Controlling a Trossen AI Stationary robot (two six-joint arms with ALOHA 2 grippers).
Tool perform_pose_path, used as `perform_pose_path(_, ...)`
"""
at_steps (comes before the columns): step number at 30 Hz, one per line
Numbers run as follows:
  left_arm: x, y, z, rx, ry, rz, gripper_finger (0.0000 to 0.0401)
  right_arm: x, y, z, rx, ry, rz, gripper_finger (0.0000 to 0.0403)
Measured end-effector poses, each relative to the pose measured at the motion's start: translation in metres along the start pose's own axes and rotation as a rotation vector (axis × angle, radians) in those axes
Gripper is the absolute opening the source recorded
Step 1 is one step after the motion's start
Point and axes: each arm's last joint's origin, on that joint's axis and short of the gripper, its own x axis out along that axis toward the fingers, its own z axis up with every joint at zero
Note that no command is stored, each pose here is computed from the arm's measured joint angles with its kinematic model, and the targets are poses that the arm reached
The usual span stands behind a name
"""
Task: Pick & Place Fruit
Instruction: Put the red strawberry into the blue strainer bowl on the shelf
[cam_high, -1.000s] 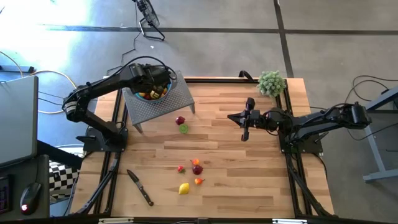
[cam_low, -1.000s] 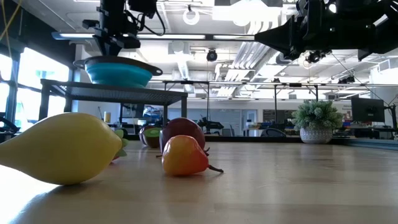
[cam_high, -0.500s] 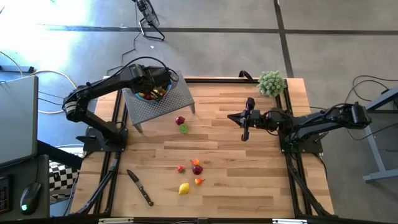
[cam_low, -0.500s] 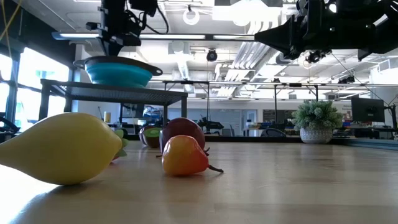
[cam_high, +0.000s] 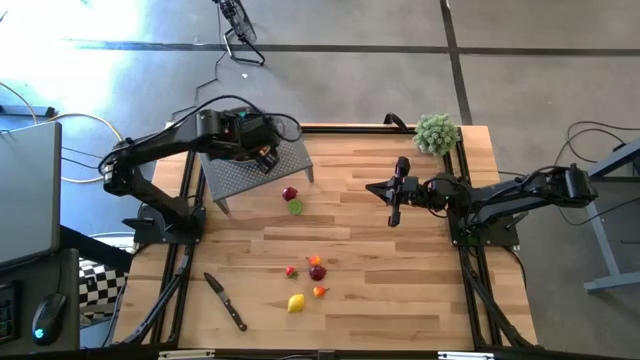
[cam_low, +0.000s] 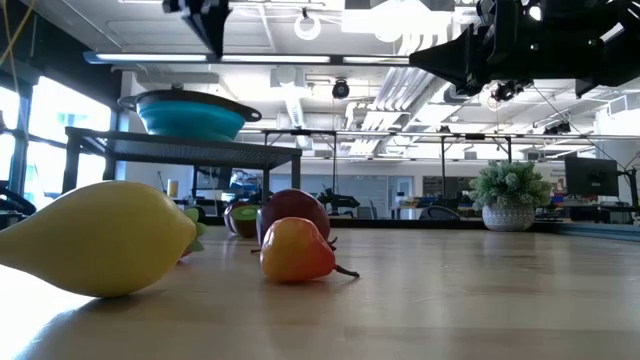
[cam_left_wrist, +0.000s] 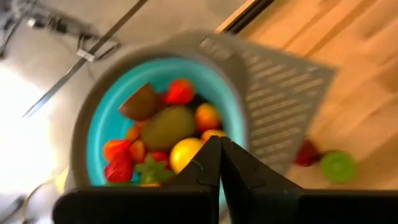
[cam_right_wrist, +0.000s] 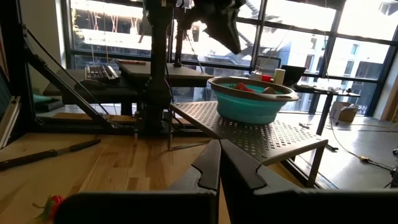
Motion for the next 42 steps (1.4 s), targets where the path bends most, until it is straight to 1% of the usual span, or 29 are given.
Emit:
perform_pose_path(3, -0.013, -0.008, 0.000, 0.011, -0.049, -0.052, 0.0003, 0.000, 0.000, 0.000, 0.000, 0.000, 0.000, 0.0003)
perform_pose_path(7, -0.025, -0.020, -0.005, 0.056, -0.065, -0.127, 0.0003, 0.000, 0.000, 0.000, 0.000, 0.000, 0.000, 0.0003)
perform_pose_path(9, -0.030, -0.031, -0.012, 0.093, -0.076, -0.164, 0.0003, 0.000, 0.000, 0.000, 0.000, 0.000, 0.000, 0.0003)
perform_pose_path(15, -0.038, -0.074, -0.038, 0.220, -0.154, -0.281, 0.0003, 0.000, 0.000, 0.000, 0.000, -0.001, 0.000, 0.0002)
perform_pose_path(19, -0.039, -0.094, -0.057, 0.280, -0.207, -0.290, 0.0003, 0.000, 0.000, 0.000, 0.000, 0.000, 0.000, 0.0002)
perform_pose_path(21, -0.036, -0.103, -0.068, 0.311, -0.229, -0.271, 0.0003, 0.000, 0.000, 0.000, 0.000, 0.000, 0.001, 0.0002)
perform_pose_path(23, -0.029, -0.109, -0.080, 0.354, -0.243, -0.222, 0.0003, 0.000, 0.000, 0.000, 0.000, 0.000, 0.000, 0.0002)
perform_pose_path(25, -0.021, -0.114, -0.090, 0.364, -0.251, -0.197, 0.0003, 0.000, 0.000, 0.000, 0.001, 0.000, 0.000, 0.0002)
perform_pose_path(27, -0.013, -0.116, -0.099, 0.359, -0.241, -0.197, 0.0003, 0.000, 0.000, 0.000, 0.001, 0.000, 0.000, 0.0002)
perform_pose_path(31, 0.003, -0.127, -0.111, 0.338, -0.235, -0.251, 0.0003, 0.000, 0.000, 0.000, 0.001, 0.000, 0.001, 0.0002)
perform_pose_path(34, 0.013, -0.138, -0.115, 0.322, -0.273, -0.337, 0.0003, 0.000, 0.000, 0.000, 0.001, 0.001, 0.001, 0.0002)
perform_pose_path(37, 0.023, -0.147, -0.122, 0.359, -0.301, -0.400, 0.0003, 0.000, 0.000, 0.000, 0.001, 0.001, 0.000, 0.0002)
perform_pose_path(40, 0.029, -0.155, -0.126, 0.355, -0.329, -0.495, 0.0003, 0.000, 0.000, 0.000, 0.001, 0.001, 0.001, 0.0002)
perform_pose_path(42, 0.033, -0.158, -0.130, 0.351, -0.330, -0.538, 0.0003, 0.000, 0.000, 0.000, 0.001, 0.001, 0.001, 0.0002)
